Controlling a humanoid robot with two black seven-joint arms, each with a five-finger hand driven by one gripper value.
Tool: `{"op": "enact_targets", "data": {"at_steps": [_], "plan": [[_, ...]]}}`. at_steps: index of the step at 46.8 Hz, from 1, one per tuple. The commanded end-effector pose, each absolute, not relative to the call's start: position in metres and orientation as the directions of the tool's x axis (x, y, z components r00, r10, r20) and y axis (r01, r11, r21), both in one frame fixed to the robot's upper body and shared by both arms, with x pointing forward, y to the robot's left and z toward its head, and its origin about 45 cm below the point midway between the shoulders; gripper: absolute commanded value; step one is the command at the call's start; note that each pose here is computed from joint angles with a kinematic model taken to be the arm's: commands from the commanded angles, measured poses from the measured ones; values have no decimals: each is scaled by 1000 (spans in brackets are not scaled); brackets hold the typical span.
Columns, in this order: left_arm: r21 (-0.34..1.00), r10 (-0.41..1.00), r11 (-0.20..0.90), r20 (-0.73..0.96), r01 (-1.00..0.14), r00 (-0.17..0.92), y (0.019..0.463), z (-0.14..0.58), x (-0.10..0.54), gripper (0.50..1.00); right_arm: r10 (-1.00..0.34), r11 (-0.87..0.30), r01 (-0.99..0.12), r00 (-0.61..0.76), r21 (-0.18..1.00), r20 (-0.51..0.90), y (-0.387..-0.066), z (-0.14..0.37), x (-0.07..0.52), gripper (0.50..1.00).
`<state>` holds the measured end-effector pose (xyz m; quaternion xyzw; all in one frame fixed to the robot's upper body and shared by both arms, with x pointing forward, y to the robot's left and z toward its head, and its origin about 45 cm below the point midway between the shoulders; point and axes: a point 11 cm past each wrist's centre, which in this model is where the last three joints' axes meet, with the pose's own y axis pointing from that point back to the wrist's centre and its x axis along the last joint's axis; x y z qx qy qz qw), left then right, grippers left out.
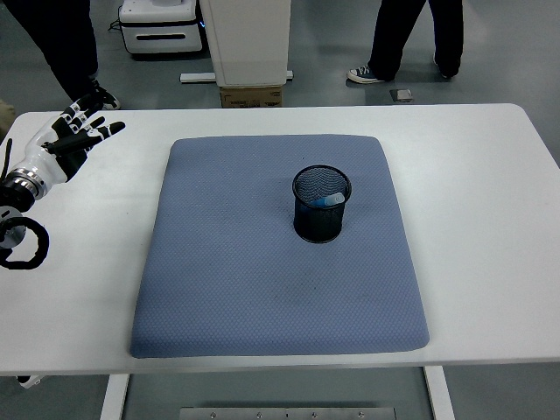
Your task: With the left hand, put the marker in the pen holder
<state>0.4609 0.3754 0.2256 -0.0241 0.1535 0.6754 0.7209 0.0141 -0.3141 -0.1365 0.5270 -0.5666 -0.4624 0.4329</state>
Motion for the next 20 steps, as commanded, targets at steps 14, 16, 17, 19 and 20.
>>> {"op": "enact_targets", "data": {"at_steps": [14,16,17,19,20], "plan": [[188,967,80,-254,-979,30,380,217,456,1000,-998,13,-196,-59,981,1,-313,-137,14,1000],[188,967,80,-254,-979,30,380,217,456,1000,-998,12,-196,-58,981,1,-313,-137,14,1000],[189,967,80,-254,-979,30,380,217,456,1000,-998,14,-195,-58,981,3,-314,-137,14,1000],[188,966,81,-255,-979,31,379,218,456,1000,-998,12,-196,-56,981,1,-313,-137,14,1000],[191,967,80,-254,-978,29,380,217,455,1000,-998,13,-196,-59,981,1,-313,-137,14,1000]]}}
